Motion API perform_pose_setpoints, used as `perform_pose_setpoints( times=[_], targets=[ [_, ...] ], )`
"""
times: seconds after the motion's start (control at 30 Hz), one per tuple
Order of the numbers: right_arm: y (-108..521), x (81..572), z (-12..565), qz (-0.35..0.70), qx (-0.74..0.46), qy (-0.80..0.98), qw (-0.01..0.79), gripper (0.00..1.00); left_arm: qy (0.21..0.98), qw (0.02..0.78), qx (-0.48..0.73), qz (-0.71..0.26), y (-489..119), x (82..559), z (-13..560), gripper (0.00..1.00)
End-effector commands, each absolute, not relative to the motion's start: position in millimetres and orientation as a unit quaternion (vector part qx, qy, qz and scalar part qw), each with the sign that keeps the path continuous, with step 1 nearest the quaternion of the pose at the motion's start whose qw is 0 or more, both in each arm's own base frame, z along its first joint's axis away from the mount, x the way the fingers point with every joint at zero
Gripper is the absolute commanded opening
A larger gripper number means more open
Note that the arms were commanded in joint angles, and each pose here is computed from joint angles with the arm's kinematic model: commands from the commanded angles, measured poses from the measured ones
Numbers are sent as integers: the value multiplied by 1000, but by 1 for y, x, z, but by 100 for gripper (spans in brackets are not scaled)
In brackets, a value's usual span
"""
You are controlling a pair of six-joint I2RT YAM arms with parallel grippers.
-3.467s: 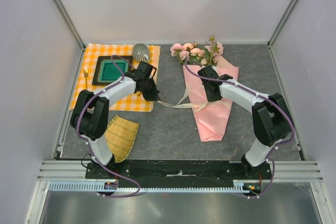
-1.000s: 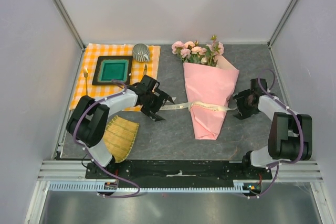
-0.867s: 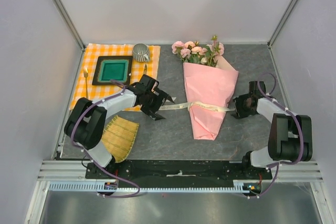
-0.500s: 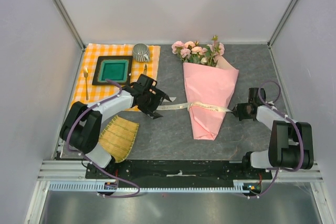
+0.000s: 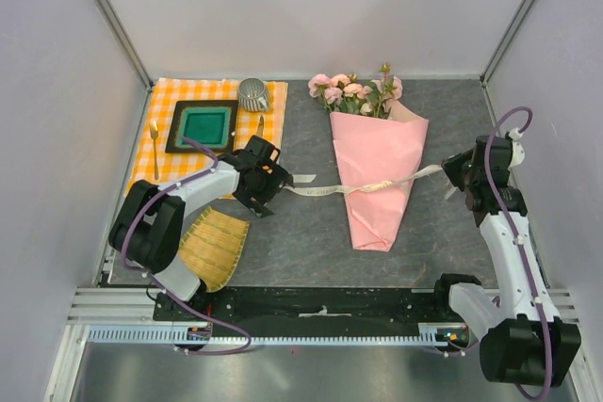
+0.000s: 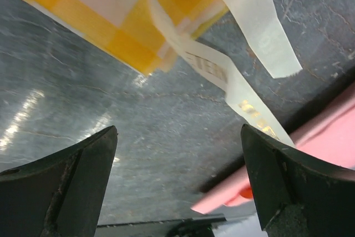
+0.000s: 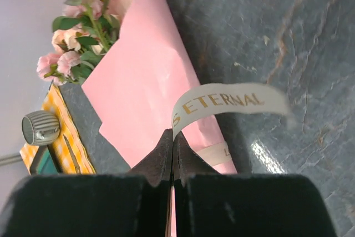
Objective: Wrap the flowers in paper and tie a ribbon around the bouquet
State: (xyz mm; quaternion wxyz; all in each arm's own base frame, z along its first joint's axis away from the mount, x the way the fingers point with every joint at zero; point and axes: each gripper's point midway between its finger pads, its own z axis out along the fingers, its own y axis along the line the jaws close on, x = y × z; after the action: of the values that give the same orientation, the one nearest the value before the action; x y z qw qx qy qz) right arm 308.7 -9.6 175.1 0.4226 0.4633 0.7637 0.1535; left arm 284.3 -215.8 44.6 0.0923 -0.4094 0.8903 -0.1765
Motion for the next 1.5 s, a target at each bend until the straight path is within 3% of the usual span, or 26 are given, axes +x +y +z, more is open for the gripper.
perform_pose_setpoints(
  times=[0.0,0.17,0.43,0.63,0.73,0.83,0.87,0.9,1.0,1.23,1.33,1.47],
  targets=[
    [-11,307,206,128,372,793,465,0,911,158,-363,-114,-191,298,43,99],
    [-18,317,236,115,350,783,501,0,921,163,-328,-129,-204,311,39,99],
    [-7,327,233,147,353,788,482,0,916,153,-332,-167,-243,328,39,97],
    [-2,328,247,156,342,784,494,0,907,179,-361,-119,-231,338,23,87],
    [8,331,261,174,331,781,501,0,905,195,-365,-94,-220,339,15,75],
    [20,333,274,184,317,779,508,0,908,211,-350,-88,-216,344,10,56],
    [20,334,278,184,318,776,512,0,908,219,-347,-82,-213,347,10,22],
    [30,334,279,190,307,781,510,0,908,224,-346,-78,-212,348,12,13],
    [42,336,280,202,297,786,504,0,906,252,-334,-69,-203,358,24,2],
    [70,334,292,228,268,791,500,0,874,329,-356,-23,-149,343,98,1],
    [72,336,291,228,268,793,498,0,874,354,-322,-86,-162,343,128,1],
    [42,341,288,151,296,789,517,0,869,330,-265,-255,-229,348,159,1]
  ],
)
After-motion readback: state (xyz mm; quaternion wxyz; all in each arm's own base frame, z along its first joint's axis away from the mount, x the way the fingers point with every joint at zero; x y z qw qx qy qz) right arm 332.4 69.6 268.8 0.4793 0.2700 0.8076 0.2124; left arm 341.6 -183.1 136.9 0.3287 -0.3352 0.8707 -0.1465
